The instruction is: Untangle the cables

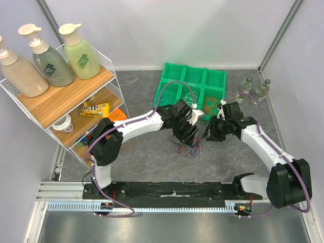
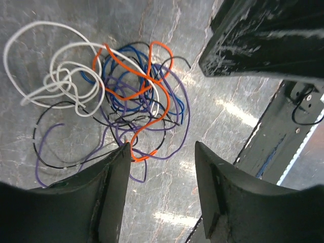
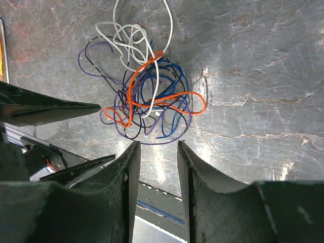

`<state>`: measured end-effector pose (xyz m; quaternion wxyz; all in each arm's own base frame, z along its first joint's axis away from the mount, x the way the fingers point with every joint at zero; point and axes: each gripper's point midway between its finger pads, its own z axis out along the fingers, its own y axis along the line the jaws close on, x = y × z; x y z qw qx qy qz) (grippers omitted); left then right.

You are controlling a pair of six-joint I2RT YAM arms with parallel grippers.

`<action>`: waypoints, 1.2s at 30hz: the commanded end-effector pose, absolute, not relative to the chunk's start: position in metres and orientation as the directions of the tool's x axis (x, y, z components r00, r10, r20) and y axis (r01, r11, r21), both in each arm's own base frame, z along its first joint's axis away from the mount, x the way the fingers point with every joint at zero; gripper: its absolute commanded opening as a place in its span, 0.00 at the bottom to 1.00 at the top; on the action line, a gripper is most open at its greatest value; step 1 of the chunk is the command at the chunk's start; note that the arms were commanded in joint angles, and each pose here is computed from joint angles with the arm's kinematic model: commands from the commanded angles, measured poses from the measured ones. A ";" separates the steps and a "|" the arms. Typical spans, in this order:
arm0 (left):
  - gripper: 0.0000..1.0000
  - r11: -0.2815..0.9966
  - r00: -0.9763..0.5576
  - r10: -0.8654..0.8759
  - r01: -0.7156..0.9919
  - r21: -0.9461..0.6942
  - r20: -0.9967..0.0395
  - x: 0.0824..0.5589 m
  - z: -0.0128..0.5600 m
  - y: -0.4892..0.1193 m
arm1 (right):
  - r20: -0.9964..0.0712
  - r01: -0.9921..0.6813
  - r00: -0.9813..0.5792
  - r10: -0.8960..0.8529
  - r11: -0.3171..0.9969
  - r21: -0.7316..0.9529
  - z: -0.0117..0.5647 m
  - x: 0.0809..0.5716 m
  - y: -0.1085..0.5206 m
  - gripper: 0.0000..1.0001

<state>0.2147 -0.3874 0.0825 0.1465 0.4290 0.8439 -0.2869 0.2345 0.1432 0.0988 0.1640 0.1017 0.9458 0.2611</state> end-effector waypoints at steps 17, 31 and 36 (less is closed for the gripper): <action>0.47 0.616 -0.836 0.436 0.547 -0.566 -0.333 0.262 0.096 -0.439 | -0.309 0.170 -0.893 0.327 0.881 0.441 0.110 0.239 0.114 0.42; 0.46 0.620 -0.837 0.440 0.545 -0.564 -0.325 0.253 0.092 -0.438 | -0.292 0.168 -0.901 0.320 0.881 0.443 0.105 0.232 0.113 0.42; 0.28 0.601 -0.824 0.452 0.565 -0.566 -0.342 0.252 0.094 -0.444 | -0.290 0.147 -0.907 0.305 0.875 0.461 0.106 0.231 0.117 0.43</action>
